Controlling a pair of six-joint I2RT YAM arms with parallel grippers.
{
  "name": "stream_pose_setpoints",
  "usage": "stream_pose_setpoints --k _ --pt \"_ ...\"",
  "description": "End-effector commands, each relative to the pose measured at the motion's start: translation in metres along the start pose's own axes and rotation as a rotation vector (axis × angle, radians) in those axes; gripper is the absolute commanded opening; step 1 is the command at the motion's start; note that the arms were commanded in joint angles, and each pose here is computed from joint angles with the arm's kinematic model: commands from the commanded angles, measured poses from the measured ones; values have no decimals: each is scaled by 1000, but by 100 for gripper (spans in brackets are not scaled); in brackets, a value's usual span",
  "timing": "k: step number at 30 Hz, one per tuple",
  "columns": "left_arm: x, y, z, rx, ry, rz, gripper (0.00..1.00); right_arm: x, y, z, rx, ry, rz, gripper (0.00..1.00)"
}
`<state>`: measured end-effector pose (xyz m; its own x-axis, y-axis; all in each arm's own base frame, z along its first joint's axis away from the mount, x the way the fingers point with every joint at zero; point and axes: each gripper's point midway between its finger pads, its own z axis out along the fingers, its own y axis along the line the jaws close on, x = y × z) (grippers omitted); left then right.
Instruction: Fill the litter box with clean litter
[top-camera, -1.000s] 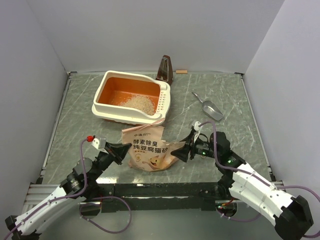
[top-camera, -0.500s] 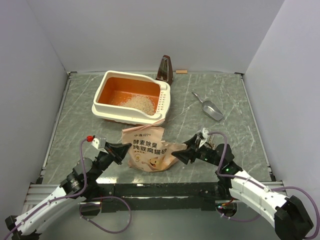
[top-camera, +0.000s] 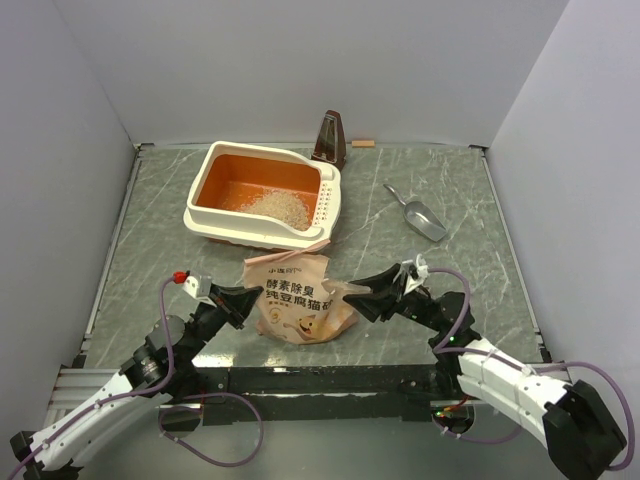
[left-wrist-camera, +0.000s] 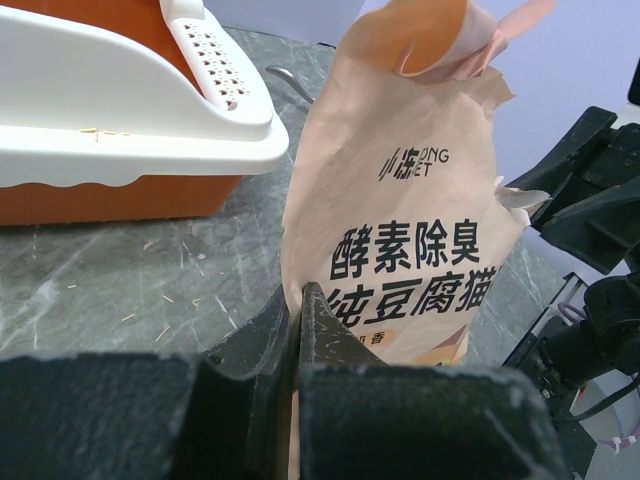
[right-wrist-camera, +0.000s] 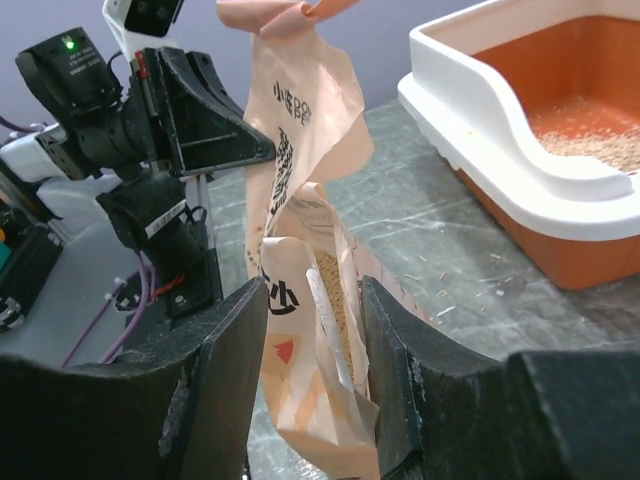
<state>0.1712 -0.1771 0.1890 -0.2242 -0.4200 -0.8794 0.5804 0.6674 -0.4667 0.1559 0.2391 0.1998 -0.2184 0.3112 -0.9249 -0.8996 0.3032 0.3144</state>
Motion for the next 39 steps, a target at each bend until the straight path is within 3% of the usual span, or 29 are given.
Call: stream_pose_setpoints --k 1,8,15,23,26,27,29,32,33,35,39 --pt "-52 -15 -10 35 -173 -42 1 6 8 -3 -59 -9 -10 49" --pt "-51 -15 -10 36 -170 -47 1 7 6 -2 -49 -10 -15 51" --pt "-52 -13 -10 26 -173 -51 1 20 5 -7 -51 18 9 37" --pt "-58 -15 -10 22 -182 -62 1 34 3 -4 -57 83 79 36" --pt "-59 -16 -9 17 -170 -68 1 39 -1 -4 -34 96 91 24" --pt "-62 -17 -9 19 -173 -75 1 38 -1 -4 -33 97 95 11" --pt "-61 -18 -9 15 -161 -79 1 29 0 0 -26 81 101 0" --pt "-63 -18 -10 -9 -137 -116 1 11 3 3 -16 59 106 0" --pt "-64 -19 -10 -20 -115 -130 1 25 -2 -1 29 134 167 0" --pt "-73 -19 -12 -70 -105 -230 1 10 8 -1 10 136 198 0" --pt "-56 -2 -26 -247 42 -331 1 19 22 -13 23 288 377 0"
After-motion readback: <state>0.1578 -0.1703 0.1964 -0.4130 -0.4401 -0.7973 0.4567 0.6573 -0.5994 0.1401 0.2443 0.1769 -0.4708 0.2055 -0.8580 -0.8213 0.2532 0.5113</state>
